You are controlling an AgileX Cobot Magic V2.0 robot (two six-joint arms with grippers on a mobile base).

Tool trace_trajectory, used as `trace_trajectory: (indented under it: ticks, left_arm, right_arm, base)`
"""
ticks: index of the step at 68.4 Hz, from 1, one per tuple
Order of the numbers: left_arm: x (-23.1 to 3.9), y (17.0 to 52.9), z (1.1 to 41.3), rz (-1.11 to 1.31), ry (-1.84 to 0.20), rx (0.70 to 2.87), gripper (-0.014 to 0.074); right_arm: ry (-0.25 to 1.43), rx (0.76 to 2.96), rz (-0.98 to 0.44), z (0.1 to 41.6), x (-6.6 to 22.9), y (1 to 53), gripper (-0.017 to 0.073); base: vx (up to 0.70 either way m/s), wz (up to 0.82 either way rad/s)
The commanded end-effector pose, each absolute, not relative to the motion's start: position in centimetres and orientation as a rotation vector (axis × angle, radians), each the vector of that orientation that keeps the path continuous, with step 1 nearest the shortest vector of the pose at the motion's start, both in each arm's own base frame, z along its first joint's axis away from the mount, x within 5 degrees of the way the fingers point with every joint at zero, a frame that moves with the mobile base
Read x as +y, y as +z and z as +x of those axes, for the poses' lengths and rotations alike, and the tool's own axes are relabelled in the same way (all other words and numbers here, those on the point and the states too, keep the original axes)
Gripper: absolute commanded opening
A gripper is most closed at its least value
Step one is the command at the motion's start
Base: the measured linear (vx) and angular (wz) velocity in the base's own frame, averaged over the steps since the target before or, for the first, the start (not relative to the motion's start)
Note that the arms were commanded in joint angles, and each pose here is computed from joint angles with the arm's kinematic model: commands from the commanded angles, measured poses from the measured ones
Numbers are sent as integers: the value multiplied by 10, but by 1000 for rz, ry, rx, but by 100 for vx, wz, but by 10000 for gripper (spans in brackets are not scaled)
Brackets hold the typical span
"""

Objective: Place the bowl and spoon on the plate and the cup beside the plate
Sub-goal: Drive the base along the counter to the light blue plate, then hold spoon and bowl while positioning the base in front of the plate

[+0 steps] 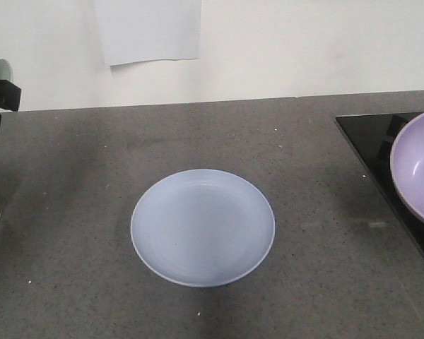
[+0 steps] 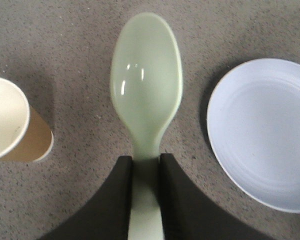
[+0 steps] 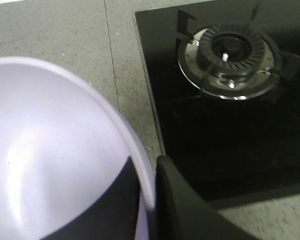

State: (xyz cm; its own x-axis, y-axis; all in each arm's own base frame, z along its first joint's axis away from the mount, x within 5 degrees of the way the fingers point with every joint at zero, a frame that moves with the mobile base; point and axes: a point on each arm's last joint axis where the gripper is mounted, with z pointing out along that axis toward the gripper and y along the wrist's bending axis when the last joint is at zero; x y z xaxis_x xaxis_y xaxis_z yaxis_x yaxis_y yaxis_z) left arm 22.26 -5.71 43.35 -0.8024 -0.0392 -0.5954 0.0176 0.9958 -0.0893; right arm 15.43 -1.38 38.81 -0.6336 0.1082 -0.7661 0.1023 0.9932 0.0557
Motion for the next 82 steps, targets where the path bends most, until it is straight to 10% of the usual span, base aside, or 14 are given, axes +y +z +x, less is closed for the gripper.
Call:
trace_trajectory:
  ticks: [1,82]
  left_arm:
    - [-56,447,215,-19,-143,2436,-6]
    - [-56,447,215,-19,-143,2436,-6]
  right_arm:
    - [-9,2161,136,155,-15,403,-6]
    - [-9,2161,136,155,-15,403,-6]
  base:
    - [18,11]
    - [6,9]
